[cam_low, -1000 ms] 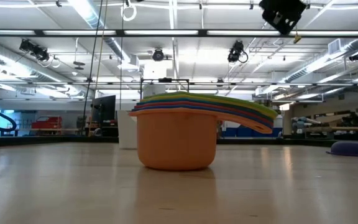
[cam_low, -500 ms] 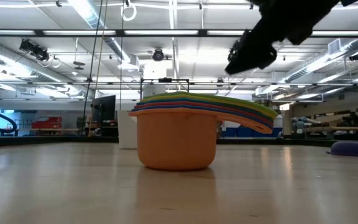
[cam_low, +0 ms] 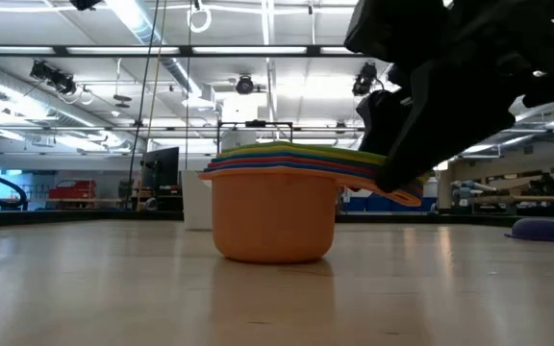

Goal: Nest measuring cups in basket
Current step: Adjust the stacked measuring cups, then stack the dark blue measuring cup into the green measuring cup

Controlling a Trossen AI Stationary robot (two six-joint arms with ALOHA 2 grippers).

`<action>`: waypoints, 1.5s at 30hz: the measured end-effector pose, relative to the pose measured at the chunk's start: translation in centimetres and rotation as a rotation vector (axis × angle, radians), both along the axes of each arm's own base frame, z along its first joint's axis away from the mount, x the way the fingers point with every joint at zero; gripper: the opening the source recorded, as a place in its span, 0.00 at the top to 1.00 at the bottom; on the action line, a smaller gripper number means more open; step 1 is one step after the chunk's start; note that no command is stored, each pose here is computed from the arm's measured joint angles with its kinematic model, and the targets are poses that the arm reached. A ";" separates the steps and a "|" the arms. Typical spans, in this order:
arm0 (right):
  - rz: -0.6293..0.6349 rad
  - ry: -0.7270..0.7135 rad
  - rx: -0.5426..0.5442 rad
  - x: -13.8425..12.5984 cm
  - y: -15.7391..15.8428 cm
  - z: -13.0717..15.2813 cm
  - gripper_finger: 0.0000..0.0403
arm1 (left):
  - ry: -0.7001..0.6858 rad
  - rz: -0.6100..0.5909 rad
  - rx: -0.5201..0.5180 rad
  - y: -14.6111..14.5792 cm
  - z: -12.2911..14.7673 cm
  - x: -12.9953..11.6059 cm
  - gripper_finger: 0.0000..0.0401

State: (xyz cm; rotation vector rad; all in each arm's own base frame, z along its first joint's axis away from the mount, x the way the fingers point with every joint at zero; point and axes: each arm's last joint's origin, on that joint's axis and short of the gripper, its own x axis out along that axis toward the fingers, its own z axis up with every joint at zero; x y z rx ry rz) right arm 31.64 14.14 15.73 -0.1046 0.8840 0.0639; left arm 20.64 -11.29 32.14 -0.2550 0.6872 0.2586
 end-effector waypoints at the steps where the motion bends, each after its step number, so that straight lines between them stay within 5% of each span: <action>1: 0.000 0.011 -0.004 -0.1 0.0 -0.1 0.29 | -0.021 0.004 -0.018 0.2 0.0 -0.3 0.98; 14: -0.029 0.120 -0.047 -0.4 -1.4 -0.9 0.29 | -0.127 0.014 -0.084 1.1 1.0 -1.7 0.98; 25: -0.025 0.205 0.138 -2.4 -1.9 2.3 0.29 | -0.173 0.051 -0.013 1.6 1.8 -3.6 0.98; 39: -0.327 0.360 0.215 -9.8 -5.1 8.9 0.29 | -0.125 0.002 0.069 1.9 0.6 -4.0 0.98; 45: -0.616 0.407 0.250 -13.0 -6.7 10.5 0.29 | -0.207 -0.030 -0.051 1.8 -3.4 -4.2 0.98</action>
